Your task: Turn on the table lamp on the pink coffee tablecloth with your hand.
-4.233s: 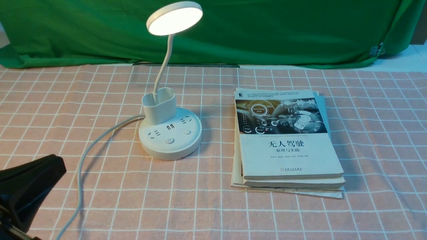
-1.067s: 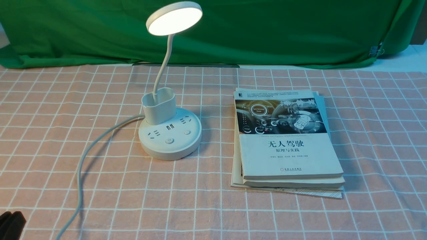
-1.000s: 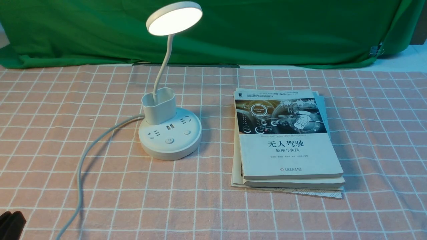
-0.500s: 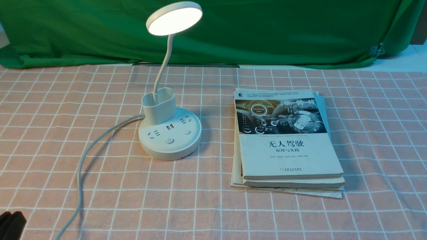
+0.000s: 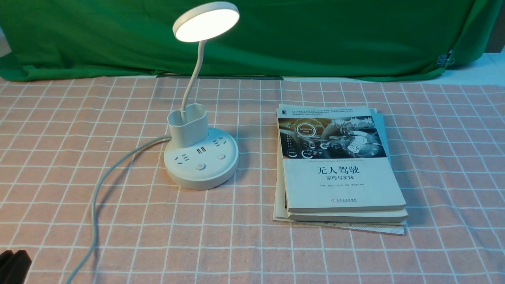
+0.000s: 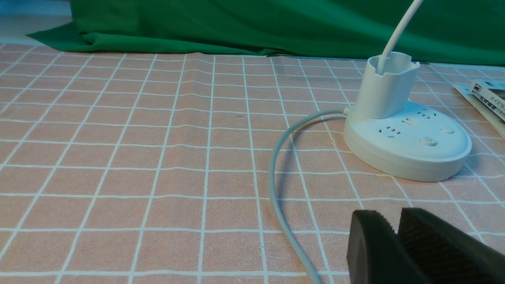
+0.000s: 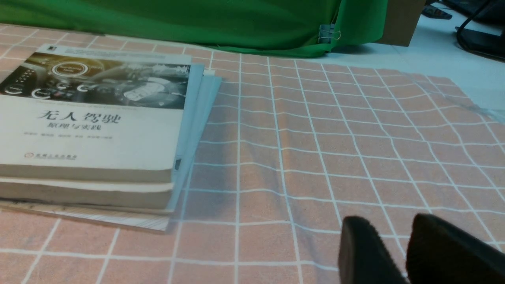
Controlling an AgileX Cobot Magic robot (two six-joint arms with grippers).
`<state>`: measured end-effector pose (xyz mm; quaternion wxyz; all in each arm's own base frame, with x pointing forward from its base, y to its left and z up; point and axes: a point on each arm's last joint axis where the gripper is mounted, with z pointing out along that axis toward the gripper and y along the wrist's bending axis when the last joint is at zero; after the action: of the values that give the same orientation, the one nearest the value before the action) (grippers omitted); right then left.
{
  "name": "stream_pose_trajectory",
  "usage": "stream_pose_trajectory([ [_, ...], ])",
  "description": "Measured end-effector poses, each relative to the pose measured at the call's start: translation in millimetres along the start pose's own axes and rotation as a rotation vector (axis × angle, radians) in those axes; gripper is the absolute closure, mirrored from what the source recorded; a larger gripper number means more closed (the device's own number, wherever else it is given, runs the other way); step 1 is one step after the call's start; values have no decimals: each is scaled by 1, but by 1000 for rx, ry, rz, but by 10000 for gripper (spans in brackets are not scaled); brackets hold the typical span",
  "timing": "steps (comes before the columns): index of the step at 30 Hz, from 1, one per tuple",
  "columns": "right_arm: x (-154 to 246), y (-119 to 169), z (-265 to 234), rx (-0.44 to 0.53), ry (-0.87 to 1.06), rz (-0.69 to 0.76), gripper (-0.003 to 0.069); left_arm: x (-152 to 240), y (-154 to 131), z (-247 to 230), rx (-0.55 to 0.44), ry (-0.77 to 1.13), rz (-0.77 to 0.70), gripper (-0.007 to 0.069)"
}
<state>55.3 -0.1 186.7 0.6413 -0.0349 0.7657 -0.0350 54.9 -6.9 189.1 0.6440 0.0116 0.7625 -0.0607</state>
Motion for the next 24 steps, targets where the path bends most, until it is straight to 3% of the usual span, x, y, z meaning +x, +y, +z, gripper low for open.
stream_pose_trajectory([
  [24,0,0,0,0,-1,0,419,0,0,0,0,0,0,478],
])
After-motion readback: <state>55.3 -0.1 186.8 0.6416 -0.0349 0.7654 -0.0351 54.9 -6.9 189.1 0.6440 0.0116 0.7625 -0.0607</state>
